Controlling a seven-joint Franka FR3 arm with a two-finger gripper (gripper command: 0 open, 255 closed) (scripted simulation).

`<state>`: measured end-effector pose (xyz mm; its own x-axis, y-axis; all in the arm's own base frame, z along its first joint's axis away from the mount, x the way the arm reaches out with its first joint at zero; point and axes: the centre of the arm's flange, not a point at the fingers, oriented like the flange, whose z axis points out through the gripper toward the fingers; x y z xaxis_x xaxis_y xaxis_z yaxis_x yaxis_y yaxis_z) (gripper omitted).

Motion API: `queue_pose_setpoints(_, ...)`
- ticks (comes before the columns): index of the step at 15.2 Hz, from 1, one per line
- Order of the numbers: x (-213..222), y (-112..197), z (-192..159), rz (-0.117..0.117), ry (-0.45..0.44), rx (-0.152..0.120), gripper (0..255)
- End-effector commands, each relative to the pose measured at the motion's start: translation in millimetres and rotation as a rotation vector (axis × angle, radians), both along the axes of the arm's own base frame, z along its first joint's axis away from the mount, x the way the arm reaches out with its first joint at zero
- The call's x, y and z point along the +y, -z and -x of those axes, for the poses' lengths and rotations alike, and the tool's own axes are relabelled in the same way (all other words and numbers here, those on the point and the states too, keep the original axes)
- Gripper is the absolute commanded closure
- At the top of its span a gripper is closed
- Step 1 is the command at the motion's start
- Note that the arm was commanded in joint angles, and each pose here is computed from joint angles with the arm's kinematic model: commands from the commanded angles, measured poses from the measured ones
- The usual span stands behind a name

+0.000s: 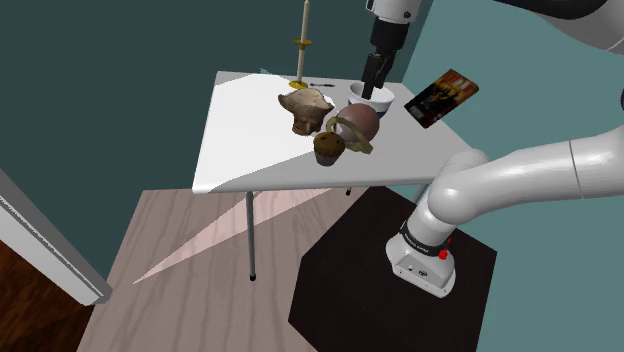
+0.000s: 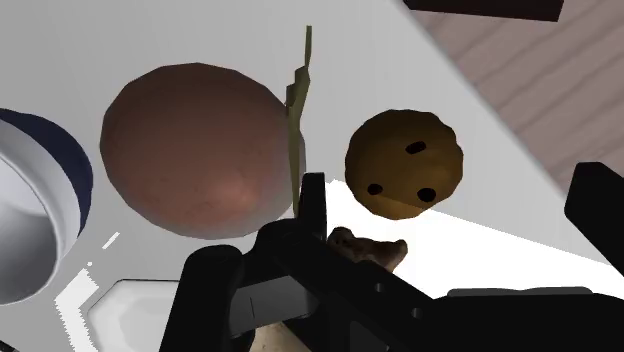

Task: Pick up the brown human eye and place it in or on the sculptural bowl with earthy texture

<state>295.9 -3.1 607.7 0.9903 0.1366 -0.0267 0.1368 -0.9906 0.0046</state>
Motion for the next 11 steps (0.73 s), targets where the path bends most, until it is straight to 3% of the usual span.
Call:
queue_pose_setpoints(1,0.0,0.0,0.0,0.000,0.000,0.000,0)
queue_pose_setpoints(11,-30.5,122.7,-18.1,0.163,0.187,0.054,0)
